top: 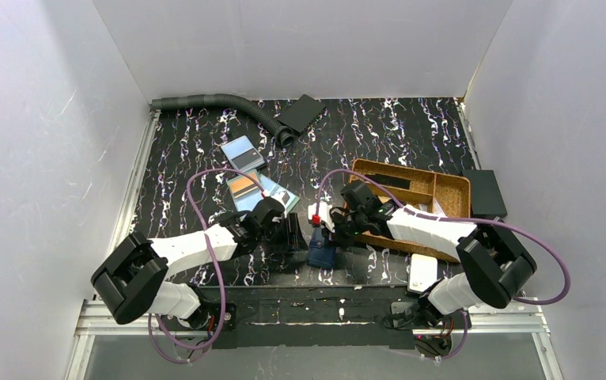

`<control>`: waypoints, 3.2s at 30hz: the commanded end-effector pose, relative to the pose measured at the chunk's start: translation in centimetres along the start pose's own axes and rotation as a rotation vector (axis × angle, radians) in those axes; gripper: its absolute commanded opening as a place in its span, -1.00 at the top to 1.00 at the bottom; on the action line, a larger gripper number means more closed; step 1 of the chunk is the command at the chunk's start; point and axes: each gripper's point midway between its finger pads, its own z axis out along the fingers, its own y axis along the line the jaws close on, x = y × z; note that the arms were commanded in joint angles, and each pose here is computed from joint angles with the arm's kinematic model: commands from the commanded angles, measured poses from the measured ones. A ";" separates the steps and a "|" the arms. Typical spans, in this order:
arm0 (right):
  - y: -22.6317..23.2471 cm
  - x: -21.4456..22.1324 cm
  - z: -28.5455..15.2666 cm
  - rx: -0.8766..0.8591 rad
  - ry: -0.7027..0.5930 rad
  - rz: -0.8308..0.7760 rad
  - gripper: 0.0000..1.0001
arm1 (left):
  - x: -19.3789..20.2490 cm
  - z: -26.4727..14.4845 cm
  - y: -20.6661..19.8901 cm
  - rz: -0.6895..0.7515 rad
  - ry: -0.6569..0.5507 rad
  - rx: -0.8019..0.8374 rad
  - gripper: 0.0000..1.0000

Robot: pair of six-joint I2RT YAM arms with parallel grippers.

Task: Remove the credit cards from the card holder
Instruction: Open the card holder at the center of the board.

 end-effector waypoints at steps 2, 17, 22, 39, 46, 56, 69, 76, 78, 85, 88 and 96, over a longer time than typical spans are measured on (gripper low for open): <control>-0.5 -1.1 0.5 -0.007 -0.024 0.026 0.56 | 0.7 -0.5 -2.1 0.038 0.006 0.161 0.07; -1.0 -1.8 1.6 0.025 -0.058 0.108 0.60 | 3.8 2.4 -1.7 -0.018 0.148 0.217 0.99; -0.8 -2.7 1.9 0.017 -0.097 0.171 0.62 | 4.1 2.6 -1.3 -0.025 0.156 0.209 1.00; 1.5 -5.9 3.0 -0.153 -0.236 0.362 0.67 | 4.2 3.4 -1.0 -0.041 0.166 0.197 1.00; -0.1 -6.7 1.5 -0.125 -0.268 0.360 0.66 | 3.7 2.6 -1.2 -0.040 0.129 0.210 0.97; -1.8 -4.6 1.0 -0.089 -0.148 0.354 0.11 | 1.9 -0.3 -1.0 -0.108 -0.022 0.231 0.46; -1.5 -2.8 3.3 -0.087 -0.057 0.457 -0.18 | -1.6 0.2 3.0 -0.199 -0.111 0.114 0.28; -1.0 -2.4 3.6 -0.100 -0.027 0.442 0.00 | -1.2 1.5 3.0 -0.211 -0.048 0.099 0.29; -0.6 -2.3 3.8 -0.111 -0.010 0.428 0.07 | -1.0 1.6 3.1 -0.220 -0.044 0.093 0.31; 0.9 -2.2 4.2 -0.170 0.040 0.363 0.30 | -0.5 1.9 3.6 -0.235 -0.029 0.078 0.95; 1.4 -2.2 4.1 -0.193 0.060 0.335 0.30 | -0.5 2.1 3.9 -0.238 -0.030 0.067 1.00; 1.4 -2.0 3.8 -0.187 0.091 0.309 0.75 | -0.6 2.1 4.5 -0.247 -0.050 0.041 1.00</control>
